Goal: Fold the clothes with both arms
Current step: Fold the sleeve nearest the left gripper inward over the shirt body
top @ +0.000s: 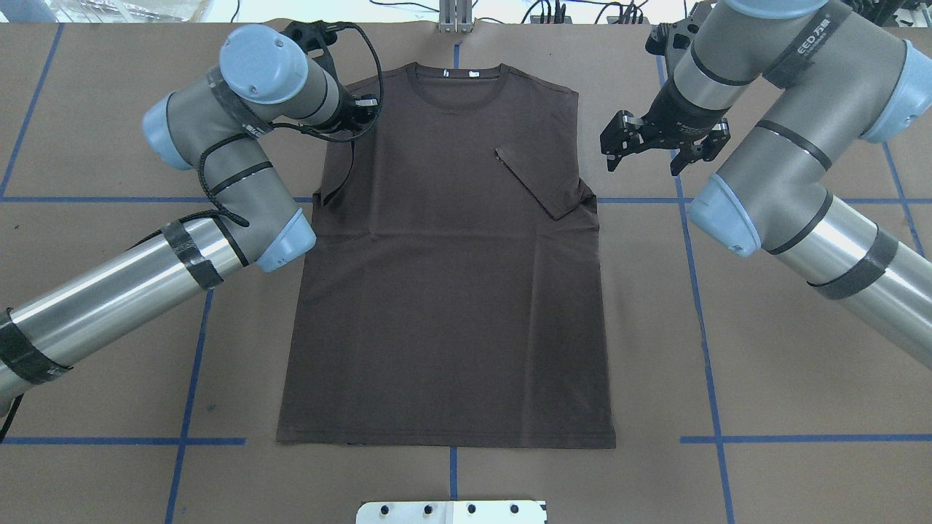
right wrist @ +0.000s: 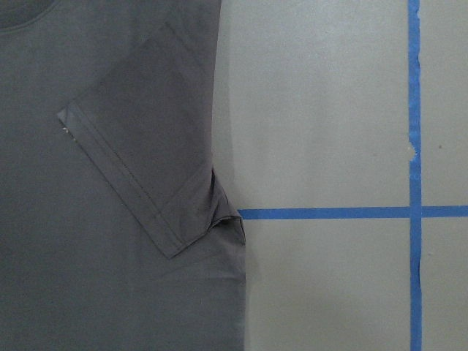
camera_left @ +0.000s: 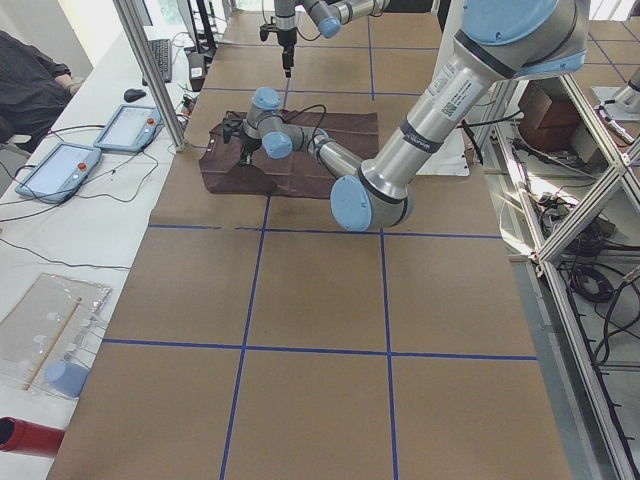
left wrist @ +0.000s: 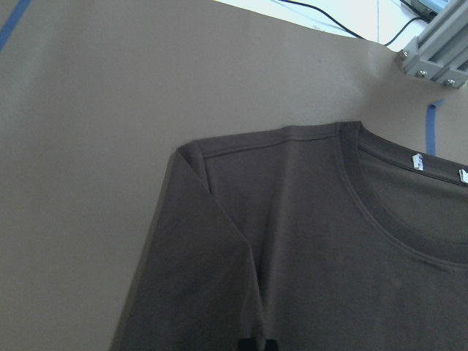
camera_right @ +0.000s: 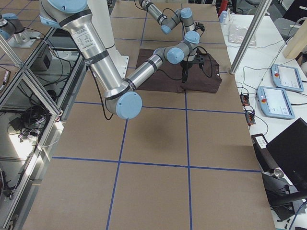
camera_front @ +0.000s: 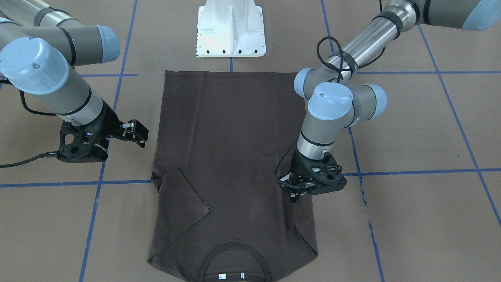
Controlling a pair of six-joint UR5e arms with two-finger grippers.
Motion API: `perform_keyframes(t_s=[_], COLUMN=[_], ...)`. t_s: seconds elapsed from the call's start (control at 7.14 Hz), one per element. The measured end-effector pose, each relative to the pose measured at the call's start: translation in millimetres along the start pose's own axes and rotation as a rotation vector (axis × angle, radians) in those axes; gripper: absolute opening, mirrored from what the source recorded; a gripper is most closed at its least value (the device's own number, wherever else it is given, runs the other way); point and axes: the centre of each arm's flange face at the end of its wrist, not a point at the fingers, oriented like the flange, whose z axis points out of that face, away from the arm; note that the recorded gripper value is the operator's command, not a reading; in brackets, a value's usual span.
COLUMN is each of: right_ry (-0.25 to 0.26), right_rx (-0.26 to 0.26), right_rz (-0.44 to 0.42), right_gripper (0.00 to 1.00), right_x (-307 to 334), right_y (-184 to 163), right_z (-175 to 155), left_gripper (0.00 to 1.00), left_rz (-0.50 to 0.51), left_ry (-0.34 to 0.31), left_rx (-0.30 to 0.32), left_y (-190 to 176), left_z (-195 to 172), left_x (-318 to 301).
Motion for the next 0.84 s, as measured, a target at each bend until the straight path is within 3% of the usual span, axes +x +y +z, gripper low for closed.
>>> perform_keyframes(t_s=[0.28,0.42,0.56,0.84], right_ry=[0.001,0.001,0.001,0.005], right_rx=[-0.001,-0.002,-0.001,-0.002], right_rz=[-0.002,0.0,0.001,0.002], right_gripper=[1.0,1.0,1.0,1.0], right_x=[0.4,0.2,0.1,1.5], right_y=[0.3,0.7,1.0,2.2], right_z=[1.1,1.5,1.7,4.0], left_gripper=[0.0,0.61,1.0,1.0], left_rz=[-0.026,-0.029,-0.026,-0.014], left_ry=[0.012,0.017,0.025,0.041], left_rx=[-0.022,-0.029,-0.031,-0.034], left_y=[14.9,20.1,23.5,29.1], left_z=[7.4,9.5,11.2,15.2], left_x=[34.6,45.5,49.3,50.3])
